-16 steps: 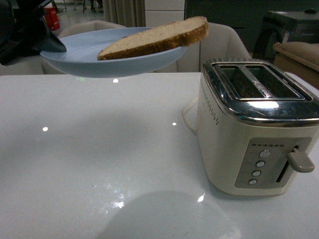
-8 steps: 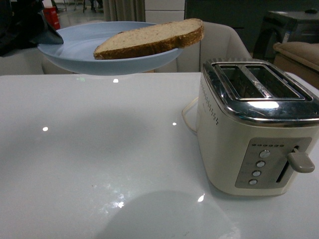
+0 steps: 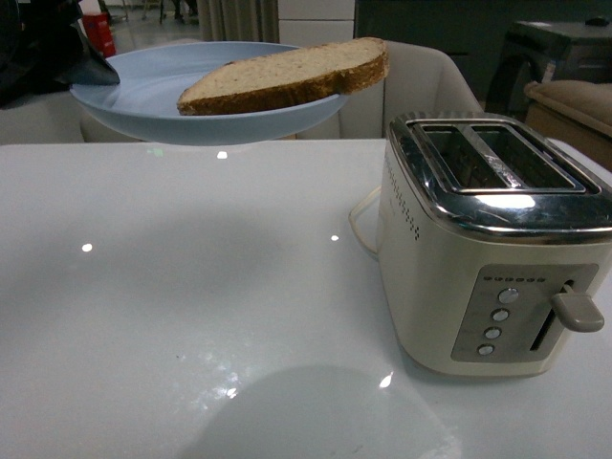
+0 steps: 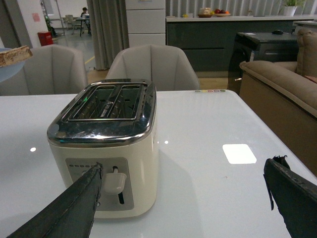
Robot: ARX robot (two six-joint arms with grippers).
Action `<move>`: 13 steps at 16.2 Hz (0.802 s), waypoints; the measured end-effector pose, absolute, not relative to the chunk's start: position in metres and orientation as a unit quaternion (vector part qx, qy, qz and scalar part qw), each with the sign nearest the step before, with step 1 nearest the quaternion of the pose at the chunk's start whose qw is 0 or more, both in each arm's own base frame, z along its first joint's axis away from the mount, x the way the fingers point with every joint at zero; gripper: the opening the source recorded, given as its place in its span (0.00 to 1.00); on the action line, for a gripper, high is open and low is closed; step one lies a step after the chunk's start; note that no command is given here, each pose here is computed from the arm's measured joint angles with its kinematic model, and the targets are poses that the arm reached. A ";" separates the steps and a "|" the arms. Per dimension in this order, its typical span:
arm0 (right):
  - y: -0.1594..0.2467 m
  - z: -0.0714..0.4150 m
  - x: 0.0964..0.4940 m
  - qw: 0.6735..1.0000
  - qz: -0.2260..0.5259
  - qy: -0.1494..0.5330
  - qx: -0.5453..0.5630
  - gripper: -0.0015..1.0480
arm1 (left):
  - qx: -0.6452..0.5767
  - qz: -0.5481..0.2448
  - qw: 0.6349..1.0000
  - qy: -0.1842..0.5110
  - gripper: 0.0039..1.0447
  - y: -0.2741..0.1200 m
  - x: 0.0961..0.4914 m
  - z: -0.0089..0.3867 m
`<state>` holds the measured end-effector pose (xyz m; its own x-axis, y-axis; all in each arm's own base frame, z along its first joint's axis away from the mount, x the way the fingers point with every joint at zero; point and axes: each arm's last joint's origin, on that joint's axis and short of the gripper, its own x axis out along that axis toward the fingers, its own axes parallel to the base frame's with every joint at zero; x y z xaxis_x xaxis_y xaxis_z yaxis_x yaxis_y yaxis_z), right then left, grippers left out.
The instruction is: Left arm holds plate, right arm toasts bread
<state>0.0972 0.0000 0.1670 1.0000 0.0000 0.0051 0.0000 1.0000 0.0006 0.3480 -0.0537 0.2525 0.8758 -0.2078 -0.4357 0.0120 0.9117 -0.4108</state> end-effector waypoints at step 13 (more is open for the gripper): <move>-0.001 0.187 0.110 0.987 -0.105 0.121 0.016 0.94 | -0.202 -0.058 0.947 0.242 0.02 -0.054 0.348 0.253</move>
<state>0.1099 -0.0007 0.1866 0.9485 -0.2039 -0.2423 0.2117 0.9773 0.0066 0.3477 -0.0536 0.2529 0.8762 -0.2082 -0.4346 0.0129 0.9117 -0.4107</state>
